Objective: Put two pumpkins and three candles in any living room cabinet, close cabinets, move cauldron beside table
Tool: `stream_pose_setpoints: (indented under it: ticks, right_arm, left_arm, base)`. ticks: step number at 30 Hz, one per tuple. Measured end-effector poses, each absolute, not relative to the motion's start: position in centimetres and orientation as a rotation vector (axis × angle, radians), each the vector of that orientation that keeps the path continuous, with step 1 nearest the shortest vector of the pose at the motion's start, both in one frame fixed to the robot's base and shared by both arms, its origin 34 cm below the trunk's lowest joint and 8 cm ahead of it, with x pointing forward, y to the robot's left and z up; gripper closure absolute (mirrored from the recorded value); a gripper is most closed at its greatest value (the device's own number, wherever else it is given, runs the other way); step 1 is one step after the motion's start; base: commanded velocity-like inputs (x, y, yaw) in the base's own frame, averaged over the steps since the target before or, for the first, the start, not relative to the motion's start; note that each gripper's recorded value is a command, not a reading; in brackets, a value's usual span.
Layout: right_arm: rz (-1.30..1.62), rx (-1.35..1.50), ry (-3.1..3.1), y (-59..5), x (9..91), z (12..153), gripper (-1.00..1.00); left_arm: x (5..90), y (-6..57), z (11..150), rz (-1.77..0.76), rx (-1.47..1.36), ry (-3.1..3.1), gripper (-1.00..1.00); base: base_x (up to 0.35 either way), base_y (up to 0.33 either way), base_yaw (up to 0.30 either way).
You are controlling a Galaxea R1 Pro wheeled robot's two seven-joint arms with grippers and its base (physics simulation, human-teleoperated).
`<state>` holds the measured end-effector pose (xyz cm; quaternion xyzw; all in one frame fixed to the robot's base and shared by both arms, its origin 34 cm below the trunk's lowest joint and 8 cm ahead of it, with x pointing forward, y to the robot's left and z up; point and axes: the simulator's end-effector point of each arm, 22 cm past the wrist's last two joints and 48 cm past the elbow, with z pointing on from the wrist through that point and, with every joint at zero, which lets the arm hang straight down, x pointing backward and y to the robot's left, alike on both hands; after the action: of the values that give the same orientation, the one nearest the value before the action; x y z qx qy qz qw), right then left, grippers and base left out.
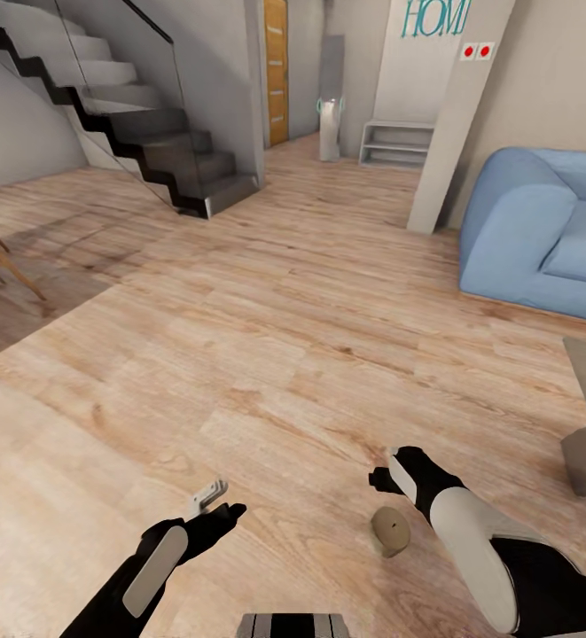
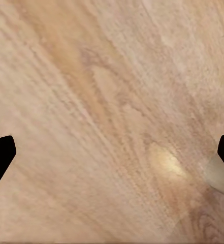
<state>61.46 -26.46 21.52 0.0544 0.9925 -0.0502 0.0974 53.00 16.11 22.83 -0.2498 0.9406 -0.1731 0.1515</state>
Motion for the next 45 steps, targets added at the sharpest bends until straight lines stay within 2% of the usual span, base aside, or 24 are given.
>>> stream_pose_setpoints:
  ticks: [8, 22, 45]
  right_arm:
    - [-0.152, 0.16, 2.971, -26.5, 60.5, 19.7, -1.0]
    - [-0.159, 0.16, 3.027, -26.5, 58.7, 16.6, -1.0]
    - [-0.168, 0.161, 3.12, -26.5, 55.4, 11.8, -1.0]
  left_arm:
    - [51.9, 16.2, 21.1, -0.483, -0.732, 2.737, -1.0]
    - [52.1, 13.8, 24.6, -0.607, -0.669, 2.647, -1.0]
    - [49.4, 13.6, 20.8, -0.597, -0.709, 2.728, -1.0]
  base:
    - [0.0, 0.0, 0.0]
    - [0.0, 0.0, 0.0]
    - [0.0, 0.0, 0.0]
